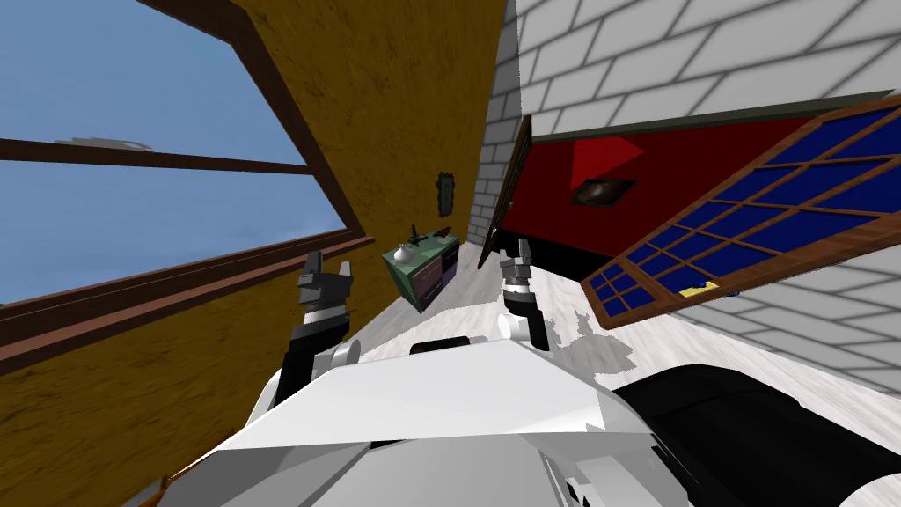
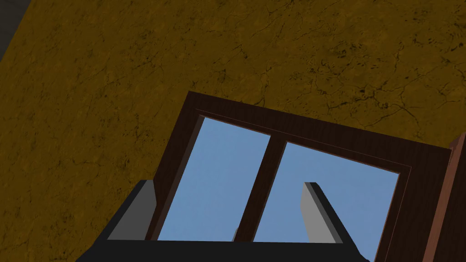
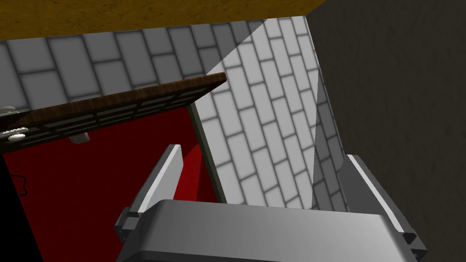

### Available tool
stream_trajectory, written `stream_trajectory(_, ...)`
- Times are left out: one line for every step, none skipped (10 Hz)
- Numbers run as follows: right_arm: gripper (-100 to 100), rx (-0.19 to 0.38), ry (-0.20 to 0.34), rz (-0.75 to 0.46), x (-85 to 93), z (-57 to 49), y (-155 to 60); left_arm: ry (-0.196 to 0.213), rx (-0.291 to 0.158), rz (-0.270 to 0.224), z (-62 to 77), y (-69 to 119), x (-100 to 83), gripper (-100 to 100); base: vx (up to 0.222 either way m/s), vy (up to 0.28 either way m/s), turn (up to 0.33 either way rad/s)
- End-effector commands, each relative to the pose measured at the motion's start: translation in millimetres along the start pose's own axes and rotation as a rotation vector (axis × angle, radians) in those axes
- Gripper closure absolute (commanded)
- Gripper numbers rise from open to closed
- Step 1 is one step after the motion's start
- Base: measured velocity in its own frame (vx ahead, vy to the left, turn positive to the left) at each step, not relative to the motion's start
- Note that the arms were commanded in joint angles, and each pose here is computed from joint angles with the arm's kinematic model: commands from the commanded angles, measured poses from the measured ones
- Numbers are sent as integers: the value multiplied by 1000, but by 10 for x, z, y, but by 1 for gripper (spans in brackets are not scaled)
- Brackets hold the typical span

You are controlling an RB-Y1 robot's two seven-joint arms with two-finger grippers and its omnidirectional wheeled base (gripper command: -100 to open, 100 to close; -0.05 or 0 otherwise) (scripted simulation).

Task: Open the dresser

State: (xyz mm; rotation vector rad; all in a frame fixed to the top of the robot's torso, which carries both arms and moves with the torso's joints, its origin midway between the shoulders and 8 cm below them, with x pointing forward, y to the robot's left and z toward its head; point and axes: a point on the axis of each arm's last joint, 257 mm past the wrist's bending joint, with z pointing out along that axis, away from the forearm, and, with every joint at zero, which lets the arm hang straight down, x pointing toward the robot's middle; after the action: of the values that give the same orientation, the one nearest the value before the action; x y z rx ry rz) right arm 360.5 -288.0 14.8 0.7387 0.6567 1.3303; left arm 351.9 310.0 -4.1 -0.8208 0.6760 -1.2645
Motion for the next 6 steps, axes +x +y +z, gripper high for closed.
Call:
stream_trajectory(0,0,0,0,0,0,0,0,0,0,0,0,0,0,0,0,0)
stream_trajectory(0,0,0,0,0,0,0,0,0,0,0,0,0,0,0,0,0)
stream_trajectory(0,0,0,0,0,0,1,0,0,0,0,-1,0,0,0,0,0)
stream_trajectory(0,0,0,0,0,0,1,0,0,0,0,-1,0,0,0,0,0)
stream_trajectory(0,0,0,0,0,0,1,0,0,0,0,-1,0,0,0,0,0)
stream_trajectory(0,0,0,0,0,0,1,0,0,0,0,-1,0,0,0,0,0)
